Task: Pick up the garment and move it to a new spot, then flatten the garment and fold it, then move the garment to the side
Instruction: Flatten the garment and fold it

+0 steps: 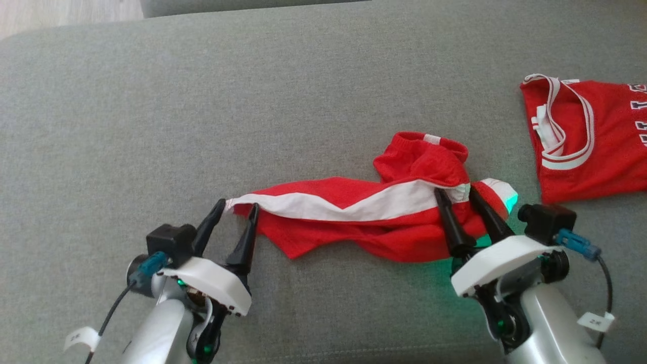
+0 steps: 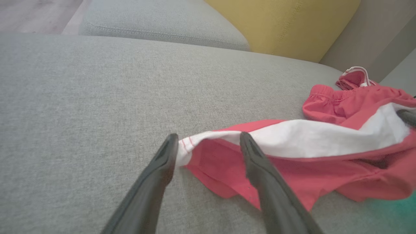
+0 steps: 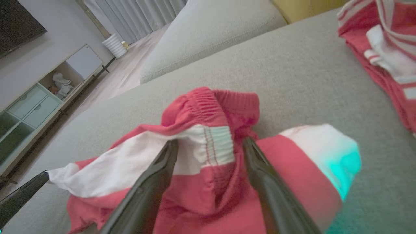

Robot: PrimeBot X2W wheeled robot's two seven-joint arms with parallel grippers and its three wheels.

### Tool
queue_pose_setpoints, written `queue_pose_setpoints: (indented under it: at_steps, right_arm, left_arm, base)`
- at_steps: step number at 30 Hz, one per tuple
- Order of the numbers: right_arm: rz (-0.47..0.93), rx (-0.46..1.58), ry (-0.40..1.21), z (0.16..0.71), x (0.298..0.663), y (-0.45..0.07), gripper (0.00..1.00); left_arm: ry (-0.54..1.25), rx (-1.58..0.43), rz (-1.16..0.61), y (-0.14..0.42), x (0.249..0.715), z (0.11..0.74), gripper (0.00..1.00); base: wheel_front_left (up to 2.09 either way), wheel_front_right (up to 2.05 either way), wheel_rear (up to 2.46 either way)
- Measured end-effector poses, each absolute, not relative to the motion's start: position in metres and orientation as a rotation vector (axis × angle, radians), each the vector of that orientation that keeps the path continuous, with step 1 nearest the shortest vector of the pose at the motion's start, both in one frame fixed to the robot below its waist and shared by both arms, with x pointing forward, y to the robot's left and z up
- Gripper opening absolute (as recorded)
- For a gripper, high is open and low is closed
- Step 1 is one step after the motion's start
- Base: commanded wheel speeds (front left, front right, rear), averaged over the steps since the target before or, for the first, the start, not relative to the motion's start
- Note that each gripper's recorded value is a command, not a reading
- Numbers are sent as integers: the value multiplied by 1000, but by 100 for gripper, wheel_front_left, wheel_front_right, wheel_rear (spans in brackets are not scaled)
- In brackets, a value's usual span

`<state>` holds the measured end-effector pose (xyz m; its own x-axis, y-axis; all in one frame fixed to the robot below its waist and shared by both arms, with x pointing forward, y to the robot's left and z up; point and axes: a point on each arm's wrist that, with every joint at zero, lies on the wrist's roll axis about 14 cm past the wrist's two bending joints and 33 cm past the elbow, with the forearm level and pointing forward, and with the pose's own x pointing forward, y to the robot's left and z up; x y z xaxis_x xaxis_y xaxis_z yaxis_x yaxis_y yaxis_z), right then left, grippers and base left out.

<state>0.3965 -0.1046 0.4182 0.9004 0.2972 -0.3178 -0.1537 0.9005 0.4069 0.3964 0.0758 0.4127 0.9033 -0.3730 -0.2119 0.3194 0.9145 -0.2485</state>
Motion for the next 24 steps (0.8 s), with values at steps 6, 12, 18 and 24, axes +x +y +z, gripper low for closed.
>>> queue_pose_setpoints:
  at_steps: [6, 12, 18, 24]
  right_arm:
    - [274, 319, 281, 445, 402, -103, 100]
    - [275, 215, 119, 492, 401, -117, 100]
    - [264, 129, -18, 541, 392, -126, 100]
    - [247, 130, 30, 533, 364, -130, 100]
  left_arm:
    - [200, -230, -339, 81, 399, 430, 100]
    - [88, -213, -233, 103, 389, 463, 100]
    - [-103, -120, -143, 130, 380, 520, 100]
    - [-83, -83, -123, 139, 355, 515, 100]
  base:
    - [0, 0, 0]
    - [0, 0, 0]
    - [0, 0, 0]
    - [0, 0, 0]
